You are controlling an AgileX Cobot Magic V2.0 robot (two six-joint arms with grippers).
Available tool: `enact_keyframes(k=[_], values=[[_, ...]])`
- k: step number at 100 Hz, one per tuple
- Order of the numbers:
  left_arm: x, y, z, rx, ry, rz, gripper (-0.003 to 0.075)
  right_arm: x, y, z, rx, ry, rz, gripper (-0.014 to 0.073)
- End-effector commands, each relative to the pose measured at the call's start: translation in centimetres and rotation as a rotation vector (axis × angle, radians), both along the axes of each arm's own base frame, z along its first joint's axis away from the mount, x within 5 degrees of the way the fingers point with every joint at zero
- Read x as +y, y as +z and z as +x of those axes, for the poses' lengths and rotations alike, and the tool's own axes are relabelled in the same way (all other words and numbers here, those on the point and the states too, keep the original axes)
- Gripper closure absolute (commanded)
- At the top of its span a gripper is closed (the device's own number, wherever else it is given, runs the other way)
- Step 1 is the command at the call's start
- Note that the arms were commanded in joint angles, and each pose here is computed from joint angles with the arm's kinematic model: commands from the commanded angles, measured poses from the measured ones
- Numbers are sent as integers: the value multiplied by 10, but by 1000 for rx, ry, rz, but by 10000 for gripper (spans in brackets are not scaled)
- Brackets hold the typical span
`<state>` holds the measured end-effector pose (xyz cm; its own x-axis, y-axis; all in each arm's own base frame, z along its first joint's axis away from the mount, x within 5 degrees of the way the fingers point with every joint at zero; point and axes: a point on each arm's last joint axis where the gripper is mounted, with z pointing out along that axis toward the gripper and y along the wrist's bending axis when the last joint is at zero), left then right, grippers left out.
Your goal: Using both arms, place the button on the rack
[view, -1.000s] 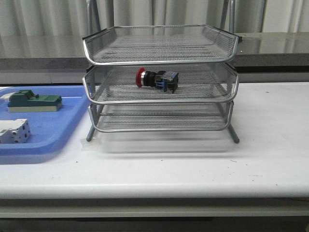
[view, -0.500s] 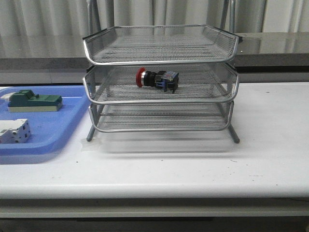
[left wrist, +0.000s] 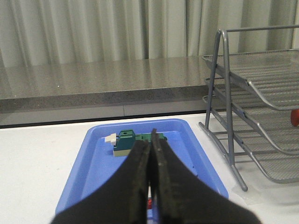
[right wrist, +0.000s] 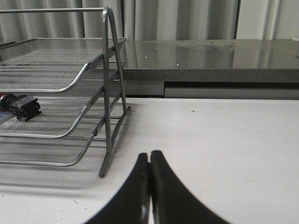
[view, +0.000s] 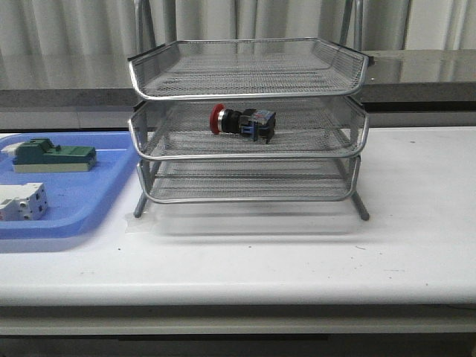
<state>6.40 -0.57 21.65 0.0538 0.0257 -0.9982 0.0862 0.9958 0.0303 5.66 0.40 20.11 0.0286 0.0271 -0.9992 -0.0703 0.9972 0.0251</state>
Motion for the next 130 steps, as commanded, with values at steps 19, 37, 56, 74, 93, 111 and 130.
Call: enact_keyframes(k=[19, 37, 56, 74, 93, 111, 130], values=[[0, -2, -10, -155, -12, -27, 740, -1, 13, -3, -108, -9, 3, 656], [3, -7, -10, -139, 42, -32, 740, -1, 13, -3, -108, -9, 3, 656], [5, -7, -10, -138, 67, -54, 740, -1, 13, -3, -108, -9, 3, 656], [5, -7, -10, -137, 66, -64, 740, -1, 13, -3, -108, -9, 3, 656], [5, -7, -10, -137, 66, -64, 740, -1, 13, -3, -108, -9, 3, 656], [5, -7, -10, -137, 66, -64, 740, -1, 13, -3, -108, -9, 3, 656], [5, -7, -10, -137, 66, -64, 740, -1, 13, -3, -108, -9, 3, 656]])
